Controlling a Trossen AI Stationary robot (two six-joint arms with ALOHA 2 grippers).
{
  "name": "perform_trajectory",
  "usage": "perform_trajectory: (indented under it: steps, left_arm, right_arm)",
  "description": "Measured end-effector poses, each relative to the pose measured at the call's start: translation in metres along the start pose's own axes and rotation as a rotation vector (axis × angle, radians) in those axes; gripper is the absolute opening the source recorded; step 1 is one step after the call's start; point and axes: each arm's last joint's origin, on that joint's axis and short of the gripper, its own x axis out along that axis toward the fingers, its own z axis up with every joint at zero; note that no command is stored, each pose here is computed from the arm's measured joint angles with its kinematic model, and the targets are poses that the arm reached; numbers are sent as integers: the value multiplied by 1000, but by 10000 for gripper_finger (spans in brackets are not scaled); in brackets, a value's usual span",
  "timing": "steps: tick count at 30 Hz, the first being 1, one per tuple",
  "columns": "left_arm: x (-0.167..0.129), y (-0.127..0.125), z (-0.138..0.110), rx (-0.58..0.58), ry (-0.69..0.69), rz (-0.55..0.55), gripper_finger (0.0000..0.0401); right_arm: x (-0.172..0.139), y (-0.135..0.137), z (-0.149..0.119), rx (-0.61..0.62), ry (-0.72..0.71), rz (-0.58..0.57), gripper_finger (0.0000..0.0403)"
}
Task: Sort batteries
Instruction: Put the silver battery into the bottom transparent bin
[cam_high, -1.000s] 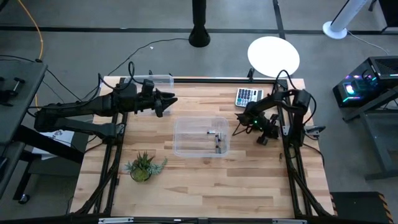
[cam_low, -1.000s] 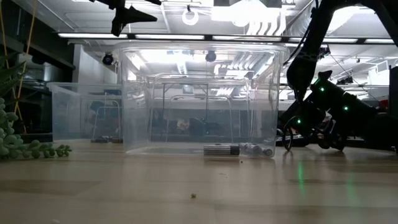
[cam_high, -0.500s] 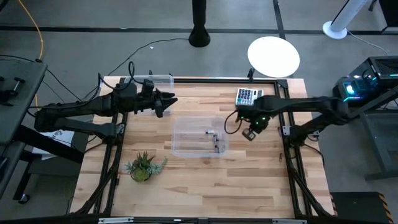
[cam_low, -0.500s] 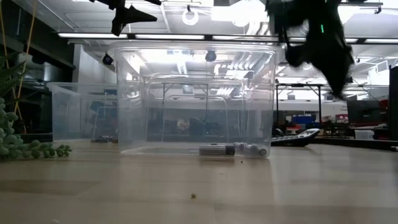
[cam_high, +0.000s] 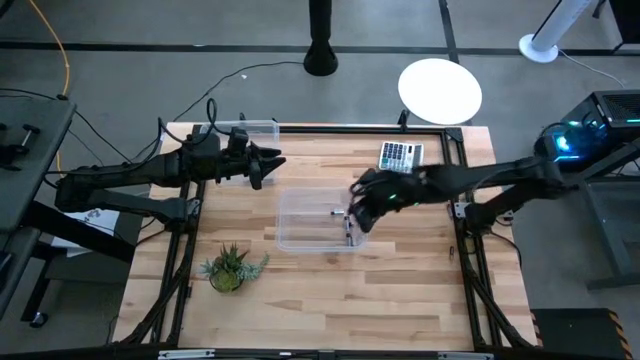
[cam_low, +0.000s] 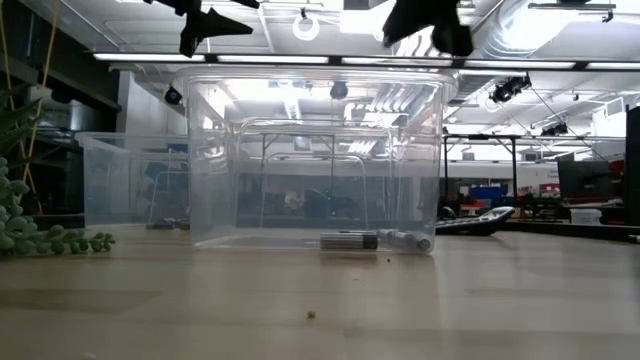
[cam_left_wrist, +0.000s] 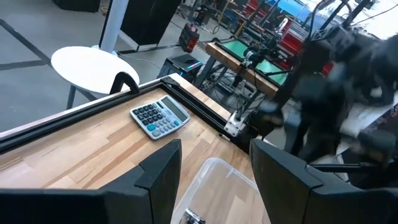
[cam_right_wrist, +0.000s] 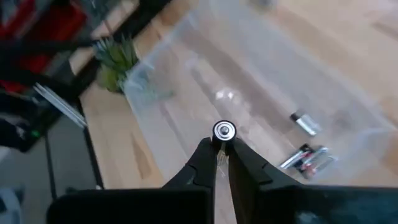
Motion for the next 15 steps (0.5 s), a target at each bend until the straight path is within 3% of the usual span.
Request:
perform_trajectory:
  steps: [6,10,12,15]
  left_arm:
    - [0,0,0,0,0,0,184]
    - [0,0,0,0,0,0,184]
    - [0,0,0,0,1,0,184]
    - [0,0,0,0,1,0,184]
  right_arm:
    - [46,-4,-3,-40,102,-18,99]
    - [44,-8,6,-107,188,-4,161]
    - [30,-13,16,-90,230,-89,177]
    - [0,-30,32,-21,271,-366,181]
